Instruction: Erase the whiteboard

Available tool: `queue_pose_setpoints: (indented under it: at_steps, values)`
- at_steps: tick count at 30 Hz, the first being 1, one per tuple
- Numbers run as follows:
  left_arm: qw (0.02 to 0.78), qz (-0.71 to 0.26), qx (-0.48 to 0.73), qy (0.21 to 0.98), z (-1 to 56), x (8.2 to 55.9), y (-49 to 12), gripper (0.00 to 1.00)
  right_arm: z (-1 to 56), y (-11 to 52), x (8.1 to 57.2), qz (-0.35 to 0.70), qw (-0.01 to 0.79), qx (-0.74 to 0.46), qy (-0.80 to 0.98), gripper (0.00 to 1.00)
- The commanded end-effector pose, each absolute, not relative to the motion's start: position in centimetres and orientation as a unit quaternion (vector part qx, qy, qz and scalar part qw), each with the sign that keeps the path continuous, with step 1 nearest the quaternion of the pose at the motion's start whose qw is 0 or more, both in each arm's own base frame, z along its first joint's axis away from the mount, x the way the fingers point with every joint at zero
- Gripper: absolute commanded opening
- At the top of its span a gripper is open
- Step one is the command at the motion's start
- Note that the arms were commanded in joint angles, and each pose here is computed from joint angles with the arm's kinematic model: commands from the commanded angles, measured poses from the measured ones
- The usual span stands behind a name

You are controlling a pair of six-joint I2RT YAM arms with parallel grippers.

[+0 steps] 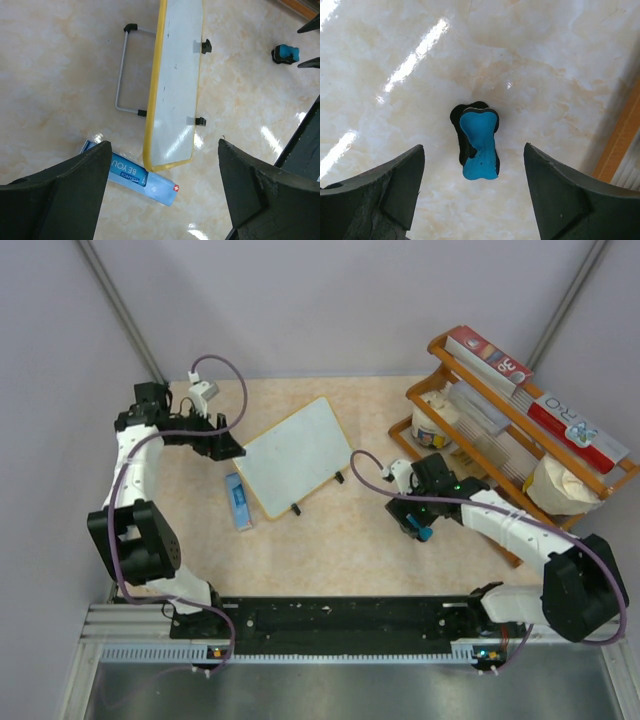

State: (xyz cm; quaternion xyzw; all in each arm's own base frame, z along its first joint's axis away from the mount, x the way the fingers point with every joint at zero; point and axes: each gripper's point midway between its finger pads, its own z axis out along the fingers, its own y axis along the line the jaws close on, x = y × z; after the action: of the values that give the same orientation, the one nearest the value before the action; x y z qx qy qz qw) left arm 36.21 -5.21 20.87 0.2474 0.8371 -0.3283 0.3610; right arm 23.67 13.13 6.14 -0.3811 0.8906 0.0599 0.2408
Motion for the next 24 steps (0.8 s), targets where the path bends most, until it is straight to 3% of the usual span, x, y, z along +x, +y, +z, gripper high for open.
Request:
queue_pose_setpoints:
  at_steps: [1,3,12,24]
  values:
    - [0.444,-0.306,0.246,0.805,27.6,36.4,-5.3,0.98,11.2,14.1,26.0,0.068,0.313,-0.357,0.878,0.82]
    - [0.465,-0.298,0.222,0.803,29.6,36.2,-5.3,0.99,12.7,14.0,26.7,0.062,0.336,-0.348,0.873,0.99]
    - [0.571,-0.178,0.137,0.789,32.6,34.6,-2.7,0.99,22.0,11.6,29.8,-0.009,0.473,-0.262,0.841,0.99]
    - [0.606,-0.118,0.095,0.781,33.9,31.6,-1.4,0.99,36.4,5.5,30.3,-0.055,0.620,-0.133,0.771,0.99]
